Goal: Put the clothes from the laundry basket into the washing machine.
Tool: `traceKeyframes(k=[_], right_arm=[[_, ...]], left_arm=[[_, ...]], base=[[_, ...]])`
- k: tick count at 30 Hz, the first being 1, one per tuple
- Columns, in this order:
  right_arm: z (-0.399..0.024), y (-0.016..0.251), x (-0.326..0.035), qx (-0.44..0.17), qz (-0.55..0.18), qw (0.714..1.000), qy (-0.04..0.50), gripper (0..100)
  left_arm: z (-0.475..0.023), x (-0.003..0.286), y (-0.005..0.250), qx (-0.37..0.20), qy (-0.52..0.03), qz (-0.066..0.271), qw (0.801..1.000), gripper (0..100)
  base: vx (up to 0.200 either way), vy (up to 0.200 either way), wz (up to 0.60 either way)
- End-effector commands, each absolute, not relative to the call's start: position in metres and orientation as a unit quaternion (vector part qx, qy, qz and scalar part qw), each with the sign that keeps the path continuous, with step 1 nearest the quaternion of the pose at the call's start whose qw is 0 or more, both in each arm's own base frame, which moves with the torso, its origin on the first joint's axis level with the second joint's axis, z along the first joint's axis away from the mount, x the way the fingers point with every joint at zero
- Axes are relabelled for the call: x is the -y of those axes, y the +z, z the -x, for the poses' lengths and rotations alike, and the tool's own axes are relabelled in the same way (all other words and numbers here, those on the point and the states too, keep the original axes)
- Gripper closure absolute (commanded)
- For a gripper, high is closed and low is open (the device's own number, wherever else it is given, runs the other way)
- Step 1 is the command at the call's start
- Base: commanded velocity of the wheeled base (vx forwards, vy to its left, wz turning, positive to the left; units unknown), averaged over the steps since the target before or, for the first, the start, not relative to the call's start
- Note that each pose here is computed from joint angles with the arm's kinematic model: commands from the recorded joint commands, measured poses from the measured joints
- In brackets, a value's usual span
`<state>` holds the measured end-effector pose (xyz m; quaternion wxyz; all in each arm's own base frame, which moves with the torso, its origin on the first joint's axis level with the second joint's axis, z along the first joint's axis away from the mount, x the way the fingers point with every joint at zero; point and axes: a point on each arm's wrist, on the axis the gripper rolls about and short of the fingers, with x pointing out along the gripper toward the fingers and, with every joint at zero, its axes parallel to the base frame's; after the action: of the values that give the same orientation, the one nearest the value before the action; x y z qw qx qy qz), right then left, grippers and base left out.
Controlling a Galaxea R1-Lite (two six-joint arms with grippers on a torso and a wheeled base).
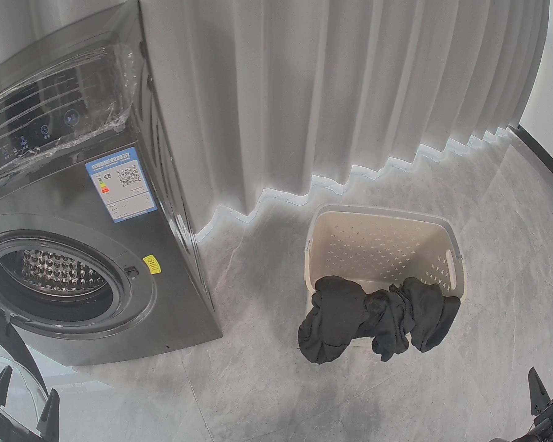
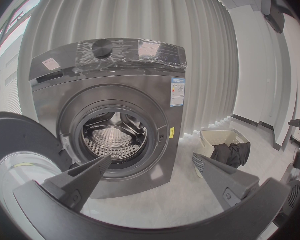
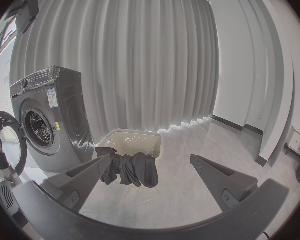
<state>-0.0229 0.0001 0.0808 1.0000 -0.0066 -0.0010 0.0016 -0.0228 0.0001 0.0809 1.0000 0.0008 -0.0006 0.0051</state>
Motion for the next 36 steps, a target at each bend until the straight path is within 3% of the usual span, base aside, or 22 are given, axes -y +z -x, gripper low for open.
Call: traceKeyframes(k=[1, 8, 14, 36], right_arm=[[0.0226, 0.0755, -0.0001, -0.002, 0.008, 1.0, 0.002, 0], [0.0226, 0.0755, -0.0001, -0.002, 0.007, 1.0, 0.002, 0], [0.0226, 0.0757, -0.0001, -0.001, 0.007, 1.0, 0.002, 0], [0.0226, 0.0757, -0.0001, -0.001, 0.007, 1.0, 0.002, 0]], left_arm=[[0.0225, -0.0001, 0.0757, -0.002, 0.005, 0.0, 1.0, 0], [0.0225, -0.0001, 0.0757, -0.002, 0.005, 0.0, 1.0, 0], [0.0225, -0.0001, 0.0757, -0.002, 0.005, -0.001, 1.0, 0], [0.0225, -0.0001, 0.0757, -0.002, 0.005, -0.001, 1.0, 0]], base=[[0.0, 0.0, 0.0], [0.0, 0.0, 0.0], [0.0, -0.2, 0.0], [0.0, 0.0, 0.0]])
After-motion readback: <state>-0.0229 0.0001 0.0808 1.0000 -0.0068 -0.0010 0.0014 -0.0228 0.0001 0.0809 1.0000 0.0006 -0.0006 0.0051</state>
